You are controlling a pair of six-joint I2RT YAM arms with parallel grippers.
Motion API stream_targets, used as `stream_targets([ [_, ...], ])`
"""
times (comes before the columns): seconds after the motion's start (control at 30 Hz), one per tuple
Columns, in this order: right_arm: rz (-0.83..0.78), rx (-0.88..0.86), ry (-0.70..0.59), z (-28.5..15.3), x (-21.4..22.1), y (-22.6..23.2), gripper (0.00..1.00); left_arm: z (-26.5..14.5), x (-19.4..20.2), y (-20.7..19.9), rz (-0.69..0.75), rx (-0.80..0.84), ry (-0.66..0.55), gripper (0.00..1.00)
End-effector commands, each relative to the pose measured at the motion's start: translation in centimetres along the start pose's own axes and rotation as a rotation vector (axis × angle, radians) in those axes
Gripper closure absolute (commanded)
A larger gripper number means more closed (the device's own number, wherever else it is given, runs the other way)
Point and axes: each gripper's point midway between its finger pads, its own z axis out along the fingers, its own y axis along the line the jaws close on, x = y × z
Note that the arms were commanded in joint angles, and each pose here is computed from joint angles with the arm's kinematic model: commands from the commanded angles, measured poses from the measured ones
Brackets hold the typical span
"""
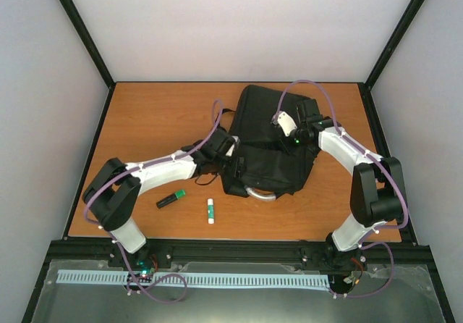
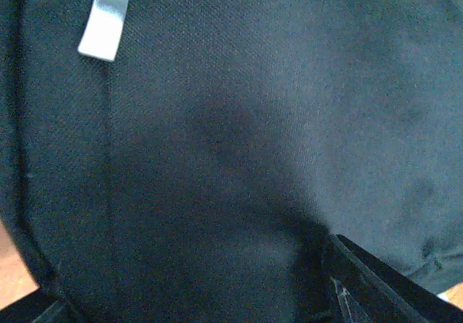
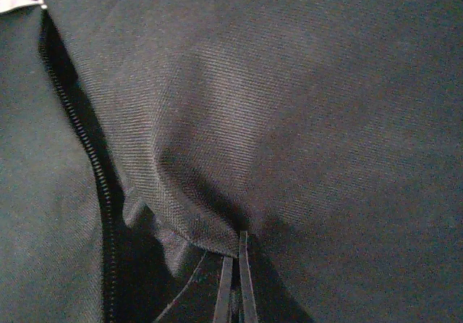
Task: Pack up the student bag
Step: Pick up the stationery from the center of the board.
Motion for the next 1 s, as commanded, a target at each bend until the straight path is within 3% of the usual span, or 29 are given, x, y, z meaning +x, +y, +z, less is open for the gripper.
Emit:
stream_targets([
  [0.0,-0.017,-0.029,-0.052,-0.2,-1.7,0.5,0.97,-3.4,1.1,2.4,-0.061,-0.149,-0.038,0.27],
  [0.23,-0.021,-0.027,-0.064,-0.6,-2.0,0.6,0.97,-8.2,6.1,6.1,-0.223,-0.269,0.003,0.27],
  [0.4,-0.017,-0.046,-0.065,-0.5,-2.0,0.9,0.97,-9.5,10.6,7.4,-0.250,-0.326,0.076,0.31],
  [0.67,-0.016,-0.055,-0.069,-0.5,-2.1,1.0,0.97,-9.8,14.6,6.3,-0.208,-0.315,0.148,0.37],
  [0.97,-0.015,-0.055,-0.072,-0.7,-2.2,1.1,0.97,-8.2,16.1,5.2,-0.060,-0.471,0.210,0.37],
])
